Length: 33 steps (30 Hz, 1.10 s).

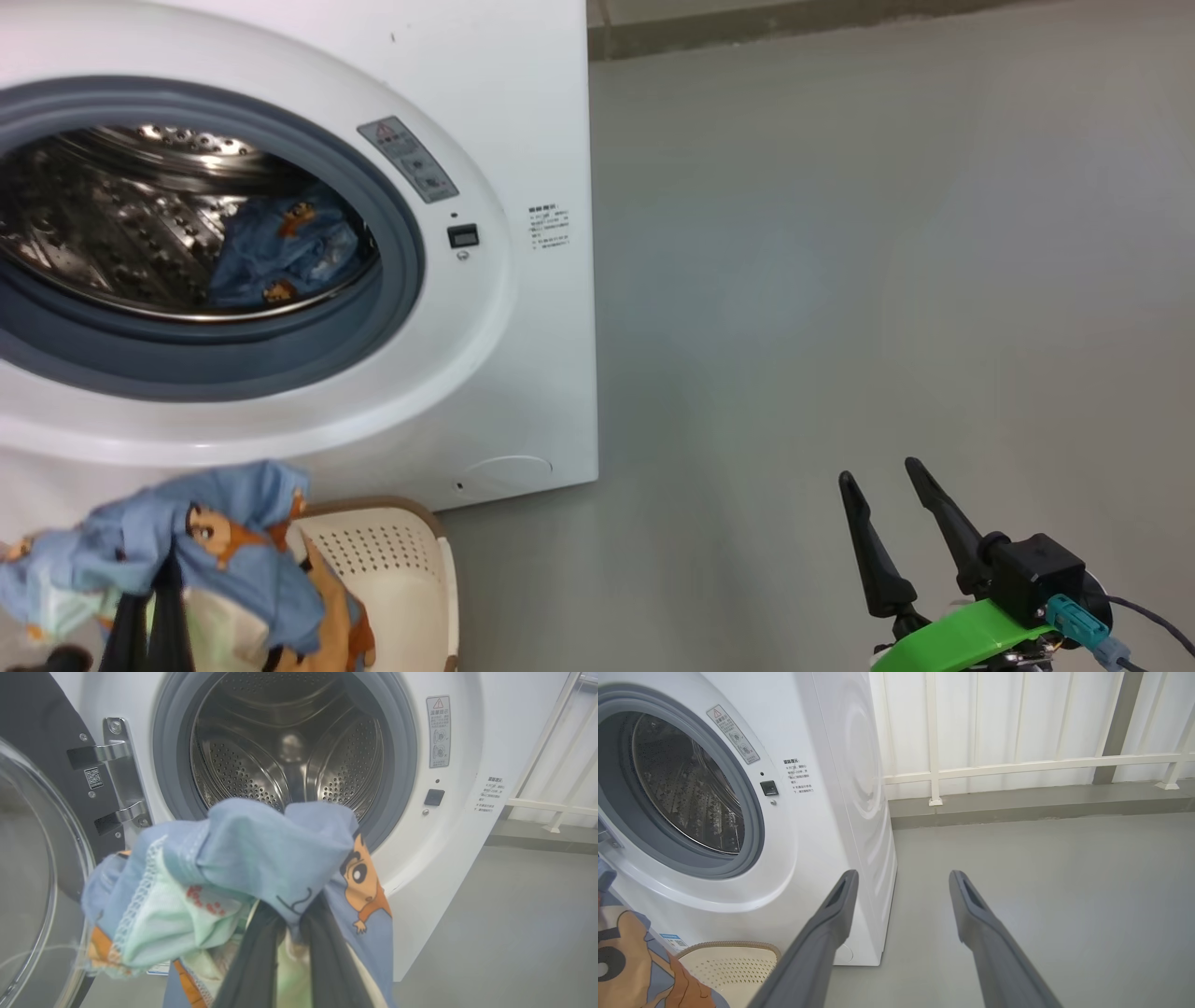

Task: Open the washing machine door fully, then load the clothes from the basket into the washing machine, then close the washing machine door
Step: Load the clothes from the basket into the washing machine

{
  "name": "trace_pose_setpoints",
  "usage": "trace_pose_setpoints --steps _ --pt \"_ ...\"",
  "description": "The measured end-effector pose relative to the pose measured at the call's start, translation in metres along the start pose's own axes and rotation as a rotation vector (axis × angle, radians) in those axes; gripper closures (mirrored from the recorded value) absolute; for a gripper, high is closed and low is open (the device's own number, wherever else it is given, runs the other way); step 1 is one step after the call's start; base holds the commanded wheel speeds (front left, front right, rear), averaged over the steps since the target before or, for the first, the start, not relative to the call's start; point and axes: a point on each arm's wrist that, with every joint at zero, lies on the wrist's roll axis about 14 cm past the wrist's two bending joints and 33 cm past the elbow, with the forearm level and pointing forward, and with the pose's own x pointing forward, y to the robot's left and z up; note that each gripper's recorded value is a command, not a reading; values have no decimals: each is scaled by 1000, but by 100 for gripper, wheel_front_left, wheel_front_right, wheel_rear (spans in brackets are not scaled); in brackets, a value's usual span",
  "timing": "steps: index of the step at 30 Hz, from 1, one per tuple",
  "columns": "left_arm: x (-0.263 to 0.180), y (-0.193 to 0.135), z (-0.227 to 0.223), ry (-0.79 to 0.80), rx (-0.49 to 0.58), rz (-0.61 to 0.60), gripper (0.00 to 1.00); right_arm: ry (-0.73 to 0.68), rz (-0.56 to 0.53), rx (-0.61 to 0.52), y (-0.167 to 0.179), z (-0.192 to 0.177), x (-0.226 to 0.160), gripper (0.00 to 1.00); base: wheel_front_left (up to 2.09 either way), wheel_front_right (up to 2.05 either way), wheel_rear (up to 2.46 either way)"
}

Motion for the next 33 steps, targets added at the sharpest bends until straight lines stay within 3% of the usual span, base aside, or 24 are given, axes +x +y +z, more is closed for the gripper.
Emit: trace_pose_setpoints --steps 19,33 --pt "136 -36 13 -111 -3 -115 100 92 -44 -2 -19 -36 29 0 0 0 0" --pt "237 -34 -40 -26 35 -160 100 174 -67 10 -32 -76 55 0 0 0 0"
